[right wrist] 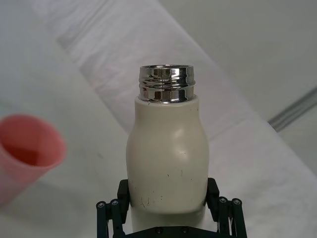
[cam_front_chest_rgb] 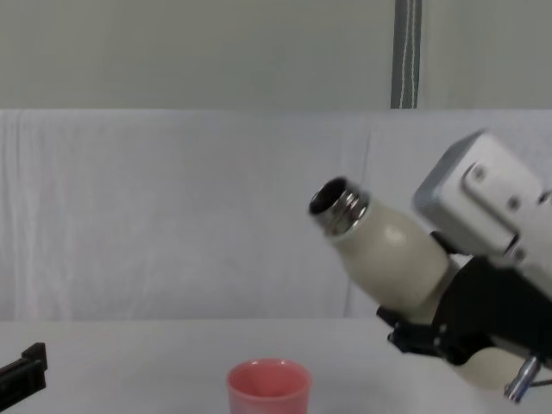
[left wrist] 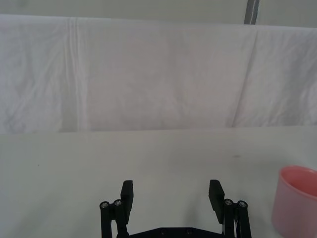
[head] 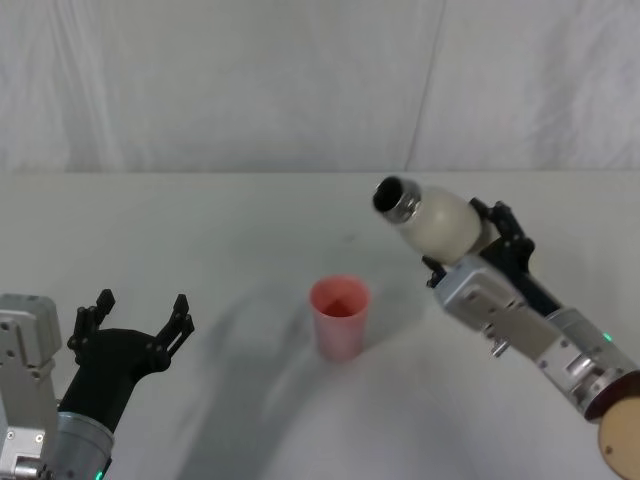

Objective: Grasp the thermos with one hand and pour water into the cup lid.

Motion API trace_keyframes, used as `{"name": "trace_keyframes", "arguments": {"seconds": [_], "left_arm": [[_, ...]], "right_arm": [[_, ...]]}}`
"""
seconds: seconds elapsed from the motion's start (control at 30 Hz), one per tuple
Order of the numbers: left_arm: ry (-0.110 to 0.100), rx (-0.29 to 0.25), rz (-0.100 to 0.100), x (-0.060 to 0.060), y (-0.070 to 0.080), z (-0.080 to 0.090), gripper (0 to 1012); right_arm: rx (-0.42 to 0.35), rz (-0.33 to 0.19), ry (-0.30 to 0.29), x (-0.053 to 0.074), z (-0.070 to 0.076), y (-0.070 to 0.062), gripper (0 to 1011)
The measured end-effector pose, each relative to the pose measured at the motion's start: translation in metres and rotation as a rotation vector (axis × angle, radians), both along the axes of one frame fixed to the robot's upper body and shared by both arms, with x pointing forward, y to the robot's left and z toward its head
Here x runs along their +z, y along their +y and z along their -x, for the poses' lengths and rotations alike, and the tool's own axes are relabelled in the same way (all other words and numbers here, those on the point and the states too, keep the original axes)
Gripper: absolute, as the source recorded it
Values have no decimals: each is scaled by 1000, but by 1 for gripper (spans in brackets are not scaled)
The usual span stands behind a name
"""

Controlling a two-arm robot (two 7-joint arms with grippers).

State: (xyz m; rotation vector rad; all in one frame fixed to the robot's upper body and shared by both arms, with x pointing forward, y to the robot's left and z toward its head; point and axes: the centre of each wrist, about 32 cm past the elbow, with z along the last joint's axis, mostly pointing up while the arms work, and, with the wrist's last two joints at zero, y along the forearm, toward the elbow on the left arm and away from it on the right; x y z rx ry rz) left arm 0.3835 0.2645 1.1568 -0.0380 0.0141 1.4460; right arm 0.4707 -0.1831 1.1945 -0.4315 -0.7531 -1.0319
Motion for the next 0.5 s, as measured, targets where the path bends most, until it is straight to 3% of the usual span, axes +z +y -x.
{"name": "trace_keyframes", "arguments": {"seconds": [0.2,0.5], "left_arm": [[0,0,0,0,0,0,1001],[0,0,0,0,0,0,1001]], "right_arm": [[23,98,-18,-5,-1,5,948],[32,180,-32,-12,-5,8,948]]}}
